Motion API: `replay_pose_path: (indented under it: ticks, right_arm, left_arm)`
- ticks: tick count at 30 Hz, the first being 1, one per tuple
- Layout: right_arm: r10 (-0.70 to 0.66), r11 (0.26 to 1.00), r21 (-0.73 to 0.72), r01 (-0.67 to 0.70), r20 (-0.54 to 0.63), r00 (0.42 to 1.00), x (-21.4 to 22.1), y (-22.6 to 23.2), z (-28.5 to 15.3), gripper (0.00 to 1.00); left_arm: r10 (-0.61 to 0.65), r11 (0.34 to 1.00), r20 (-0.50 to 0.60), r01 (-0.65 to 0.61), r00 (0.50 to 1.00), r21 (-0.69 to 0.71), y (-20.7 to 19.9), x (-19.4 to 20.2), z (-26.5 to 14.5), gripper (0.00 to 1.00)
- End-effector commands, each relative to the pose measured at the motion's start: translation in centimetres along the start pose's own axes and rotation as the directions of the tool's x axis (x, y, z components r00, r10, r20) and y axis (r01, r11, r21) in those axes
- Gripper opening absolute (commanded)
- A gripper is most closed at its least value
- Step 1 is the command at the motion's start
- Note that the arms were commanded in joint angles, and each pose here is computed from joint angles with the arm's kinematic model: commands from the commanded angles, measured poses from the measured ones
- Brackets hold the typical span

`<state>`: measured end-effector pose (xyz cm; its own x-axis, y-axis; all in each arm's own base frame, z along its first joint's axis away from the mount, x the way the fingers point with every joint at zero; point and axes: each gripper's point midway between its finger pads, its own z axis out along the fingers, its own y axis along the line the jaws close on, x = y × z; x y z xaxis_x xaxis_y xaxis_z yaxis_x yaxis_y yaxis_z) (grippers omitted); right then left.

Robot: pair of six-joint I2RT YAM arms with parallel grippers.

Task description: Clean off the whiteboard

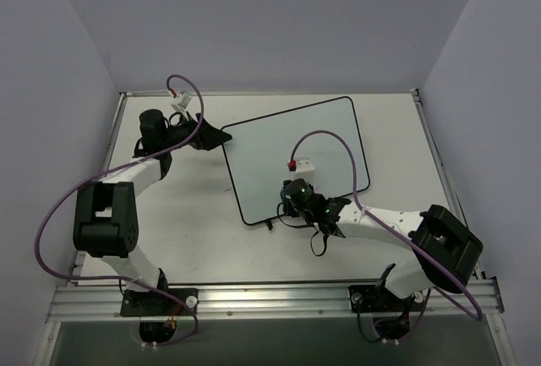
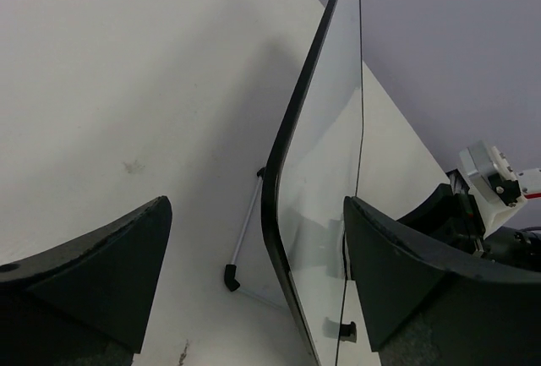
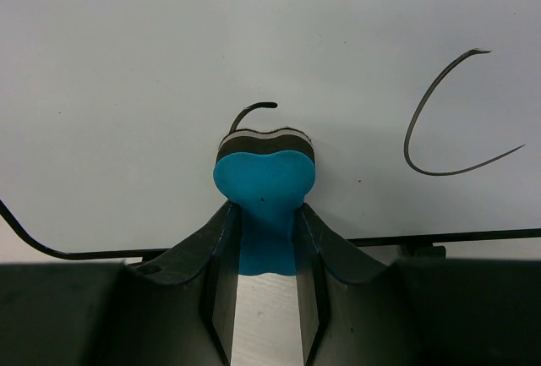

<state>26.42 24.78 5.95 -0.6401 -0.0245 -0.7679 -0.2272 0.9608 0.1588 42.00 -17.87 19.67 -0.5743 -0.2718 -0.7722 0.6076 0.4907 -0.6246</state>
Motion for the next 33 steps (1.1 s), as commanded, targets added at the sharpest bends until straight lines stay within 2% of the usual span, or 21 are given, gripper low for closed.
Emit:
replay_pose_path:
  ticks: [1,2,4,5,7,8,11,12,15,21,27,31,33]
  right_arm:
    - [-0.009,0.998,0.067,0.008,0.017,1.0,-0.6,-1.6,0.5,0.0]
    - [-0.011,0.998,0.066,0.01,0.016,1.0,-0.7,-1.6,0.5,0.0]
    - [-0.014,0.998,0.067,0.013,0.014,1.0,-0.6,-1.6,0.5,0.0]
    - [-0.015,0.998,0.066,0.014,0.013,1.0,-0.6,-1.6,0.6,0.0]
    - [-0.015,0.997,0.071,0.015,0.011,1.0,-0.5,-1.6,0.6,0.0]
    - [-0.016,0.998,0.069,0.015,0.012,1.0,-0.5,-1.6,0.6,0.0]
    - [-0.017,0.997,0.07,0.016,0.009,1.0,-0.4,-1.6,0.7,0.0]
    - [-0.015,0.997,0.073,0.014,0.011,1.0,-0.5,-1.7,0.7,0.0]
    - [-0.013,0.997,0.071,0.012,0.01,1.0,-0.4,-1.6,0.7,0.0]
    - [-0.01,0.998,0.07,0.008,0.019,1.0,-0.6,-1.7,0.6,0.0]
    - [-0.023,0.998,0.058,0.018,0.087,0.996,-2.6,-1.3,-0.2,0.0]
    - [0.008,0.991,0.132,-0.024,0.119,0.993,-4.0,-3.7,-0.5,0.0]
    - [0.066,0.986,0.143,-0.085,0.136,0.989,-4.6,-5.5,-0.6,0.0]
  left_arm:
    - [0.035,0.99,0.058,-0.043,0.998,0.138,-2.2,-2.2,0.9,0.88]
    - [0.05,0.985,0.073,-0.061,0.996,0.159,-2.4,-2.4,1.0,0.78]
    - [0.006,0.983,0.062,-0.017,0.998,0.18,-2.1,-1.8,1.3,0.75]
    - [0.023,0.978,0.07,-0.037,0.997,0.204,-2.6,-1.9,1.4,0.68]
    - [0.011,0.976,0.062,-0.024,0.998,0.216,-2.6,-1.5,1.6,0.63]
    - [0.017,0.978,0.059,-0.029,0.998,0.208,-2.5,-1.3,1.8,0.58]
    - [0.023,0.977,0.056,-0.034,0.998,0.208,-2.6,-1.0,1.9,0.36]
    - [0.026,0.976,0.058,-0.037,0.998,0.214,-2.9,-1.1,1.9,0.23]
    - [0.037,0.973,0.051,-0.048,0.998,0.227,-3.4,-0.7,1.9,0.03]
    - [0.068,0.963,0.04,-0.076,0.997,0.258,-4.1,0.4,2.1,0.02]
    - [0.137,0.958,0.134,-0.165,0.982,0.235,-4.1,1.2,1.5,0.02]
    - [0.168,0.955,0.145,-0.197,0.975,0.22,-4.0,1.4,1.4,0.02]
    - [0.177,0.953,0.146,-0.206,0.973,0.221,-4.2,1.4,1.3,0.02]
